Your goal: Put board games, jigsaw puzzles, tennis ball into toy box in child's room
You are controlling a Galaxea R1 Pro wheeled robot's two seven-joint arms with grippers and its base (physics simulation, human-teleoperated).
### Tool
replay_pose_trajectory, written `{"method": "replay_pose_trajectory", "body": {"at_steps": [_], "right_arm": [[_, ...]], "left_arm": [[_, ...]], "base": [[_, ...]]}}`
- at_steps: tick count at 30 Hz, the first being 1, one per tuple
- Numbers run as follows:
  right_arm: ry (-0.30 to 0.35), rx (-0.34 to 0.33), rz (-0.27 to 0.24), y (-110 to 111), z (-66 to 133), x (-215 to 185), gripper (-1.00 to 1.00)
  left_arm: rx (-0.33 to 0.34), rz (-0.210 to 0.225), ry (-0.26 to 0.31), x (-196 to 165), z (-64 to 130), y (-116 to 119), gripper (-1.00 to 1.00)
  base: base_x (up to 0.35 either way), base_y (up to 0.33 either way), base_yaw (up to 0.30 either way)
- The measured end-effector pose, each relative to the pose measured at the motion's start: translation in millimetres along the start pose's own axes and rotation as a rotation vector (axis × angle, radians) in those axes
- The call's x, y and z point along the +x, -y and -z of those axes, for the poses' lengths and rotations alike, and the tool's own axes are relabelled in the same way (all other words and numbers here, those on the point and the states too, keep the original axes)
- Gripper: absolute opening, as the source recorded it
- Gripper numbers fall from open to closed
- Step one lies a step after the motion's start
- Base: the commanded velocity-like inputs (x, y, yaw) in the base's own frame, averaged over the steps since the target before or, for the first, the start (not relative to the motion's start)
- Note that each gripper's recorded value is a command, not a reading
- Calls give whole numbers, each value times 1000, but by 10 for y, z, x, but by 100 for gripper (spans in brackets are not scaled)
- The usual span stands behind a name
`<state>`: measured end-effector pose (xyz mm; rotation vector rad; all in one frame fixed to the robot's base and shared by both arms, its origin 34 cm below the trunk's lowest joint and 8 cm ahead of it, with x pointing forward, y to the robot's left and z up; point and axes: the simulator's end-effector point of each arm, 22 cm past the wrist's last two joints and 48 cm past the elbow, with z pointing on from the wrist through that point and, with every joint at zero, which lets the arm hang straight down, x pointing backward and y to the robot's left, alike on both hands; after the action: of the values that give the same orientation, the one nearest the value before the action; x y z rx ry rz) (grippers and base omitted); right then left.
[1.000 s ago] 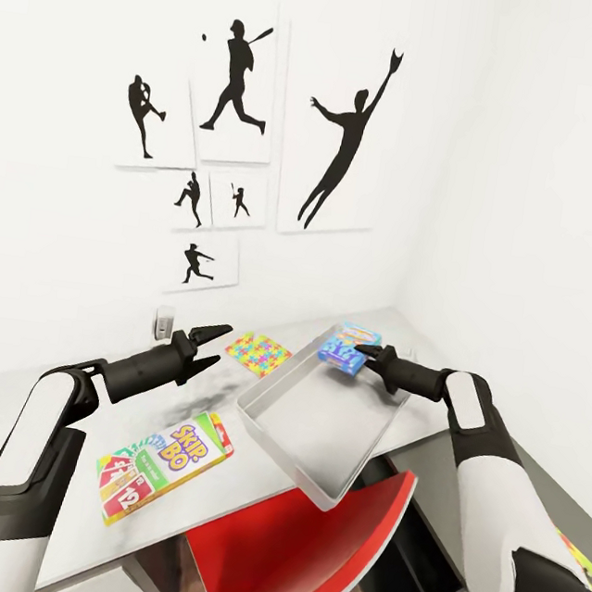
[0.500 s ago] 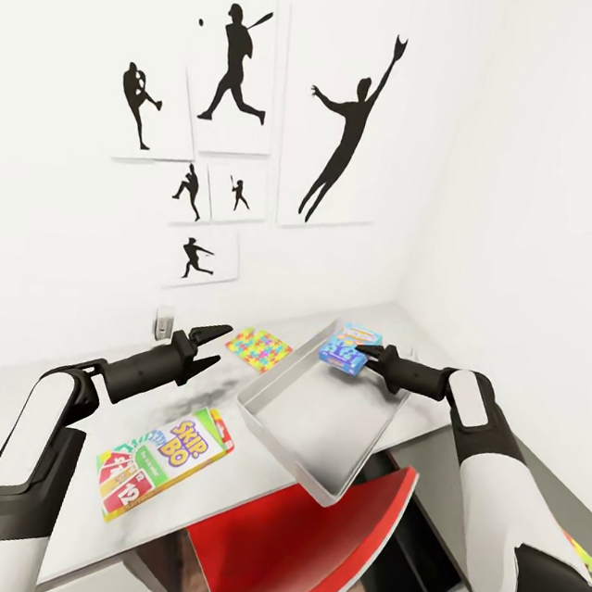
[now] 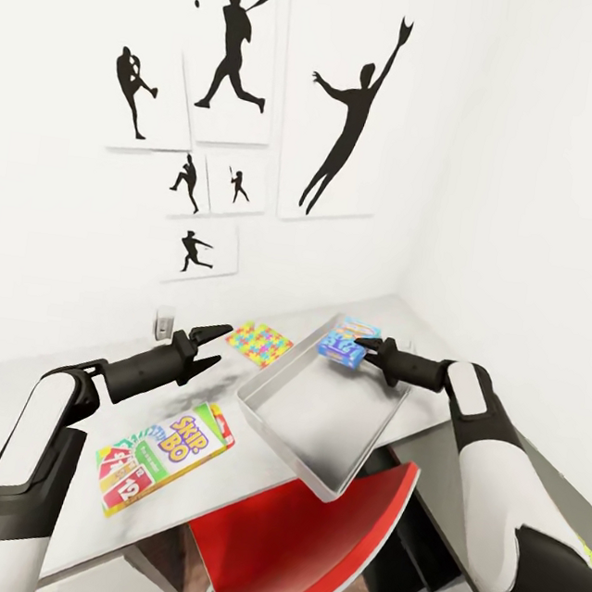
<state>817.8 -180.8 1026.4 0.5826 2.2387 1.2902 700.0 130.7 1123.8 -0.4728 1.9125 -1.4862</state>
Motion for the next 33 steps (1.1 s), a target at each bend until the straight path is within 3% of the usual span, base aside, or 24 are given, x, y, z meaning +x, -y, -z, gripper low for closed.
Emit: {"method": "replay_pose_trajectory", "body": {"at_steps": [9,33], "right_arm": [[-35,12,-46,58,-168,26,-100],[-42,45,-78,358,-245,13,-100]], "left_arm": [[-9,13,-5,18,-29,-87,100],[-34,41,-16,55,-87,-312,100]], "base": [[0,0,0],[0,0,0]]}}
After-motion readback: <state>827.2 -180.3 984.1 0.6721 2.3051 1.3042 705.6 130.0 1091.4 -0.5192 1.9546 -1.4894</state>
